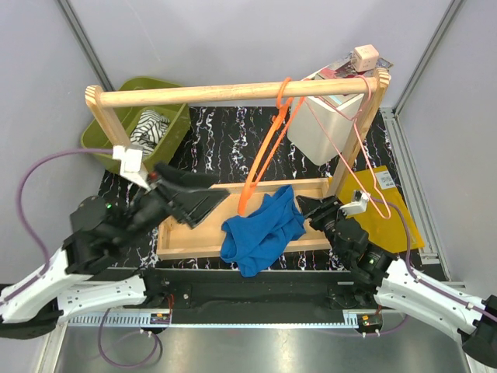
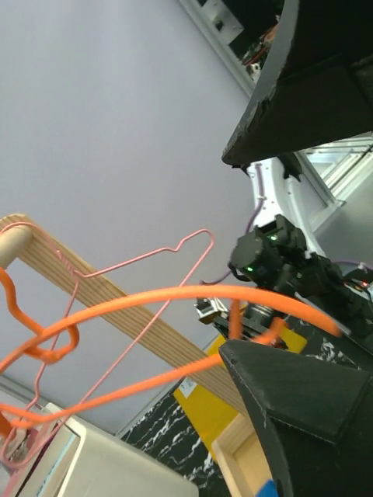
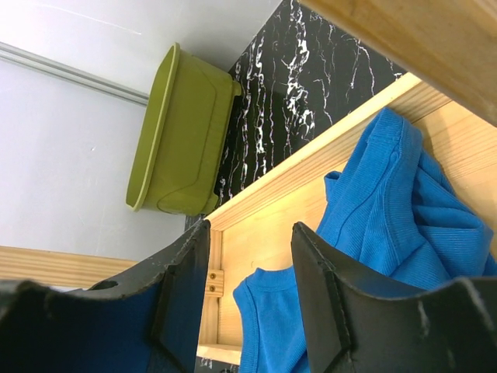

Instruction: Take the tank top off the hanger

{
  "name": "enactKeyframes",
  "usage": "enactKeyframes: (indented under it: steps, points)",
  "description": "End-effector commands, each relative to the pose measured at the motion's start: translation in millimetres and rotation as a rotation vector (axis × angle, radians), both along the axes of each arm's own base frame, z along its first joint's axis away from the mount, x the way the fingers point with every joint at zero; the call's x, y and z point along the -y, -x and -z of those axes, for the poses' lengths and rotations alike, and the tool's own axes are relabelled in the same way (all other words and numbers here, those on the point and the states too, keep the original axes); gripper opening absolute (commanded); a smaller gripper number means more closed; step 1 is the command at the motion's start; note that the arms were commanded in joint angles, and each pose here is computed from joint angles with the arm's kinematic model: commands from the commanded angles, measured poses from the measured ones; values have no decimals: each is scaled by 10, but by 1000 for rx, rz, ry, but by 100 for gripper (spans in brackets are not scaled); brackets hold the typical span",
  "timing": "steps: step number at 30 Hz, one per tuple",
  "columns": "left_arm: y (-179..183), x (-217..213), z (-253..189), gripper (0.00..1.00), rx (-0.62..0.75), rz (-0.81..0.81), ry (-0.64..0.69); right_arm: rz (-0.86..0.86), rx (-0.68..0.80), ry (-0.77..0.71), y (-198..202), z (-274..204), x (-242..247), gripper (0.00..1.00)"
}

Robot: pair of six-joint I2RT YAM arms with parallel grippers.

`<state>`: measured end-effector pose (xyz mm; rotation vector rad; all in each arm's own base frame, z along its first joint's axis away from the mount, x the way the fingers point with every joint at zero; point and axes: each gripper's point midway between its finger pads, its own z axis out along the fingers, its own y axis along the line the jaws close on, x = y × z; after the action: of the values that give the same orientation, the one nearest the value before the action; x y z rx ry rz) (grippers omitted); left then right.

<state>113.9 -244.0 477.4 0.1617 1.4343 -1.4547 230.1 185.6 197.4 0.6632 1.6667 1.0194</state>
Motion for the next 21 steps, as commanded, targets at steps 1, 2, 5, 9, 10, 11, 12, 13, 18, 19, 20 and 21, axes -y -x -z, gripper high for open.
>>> enactKeyframes:
  steps: [1, 2, 5, 9, 10, 11, 12, 13, 18, 19, 20, 21]
  points:
    - [76, -267, 670, 99, 7, -27, -206, 40, 16, 35, -44, -11, 77, 54]
    - [64, -360, 772, 99, -6, -54, -226, 41, 17, 42, -45, -1, 81, 55]
    - [17, -795, 1074, 99, -68, -179, -240, 51, 19, 50, -56, 4, 97, 55]
    - [59, -963, 1428, 99, -127, -199, -220, 62, 13, 67, -73, 37, 106, 56]
    - [69, -933, 1508, 99, -137, -187, -234, 65, 14, 67, -79, 27, 110, 56]
    - [71, -882, 1593, 99, -149, -174, -255, 65, 14, 73, -81, 33, 105, 56]
    - [75, -796, 1759, 99, -172, -153, -294, 68, 12, 73, -88, 37, 107, 56]
    - [52, -700, 1894, 99, -196, -144, -342, 66, 13, 72, -84, 33, 104, 56]
    - [-82, -387, 2617, 99, -304, -147, -584, 62, 13, 70, -77, 43, 102, 56]
    - [-102, -352, 2726, 99, -329, -153, -614, 63, 13, 70, -77, 42, 109, 56]
    - [-144, -291, 2933, 99, -368, -166, -684, 65, 17, 64, -74, 22, 116, 56]
    - [-163, -243, 3035, 99, -400, -174, -690, 64, 16, 63, -70, 20, 117, 56]
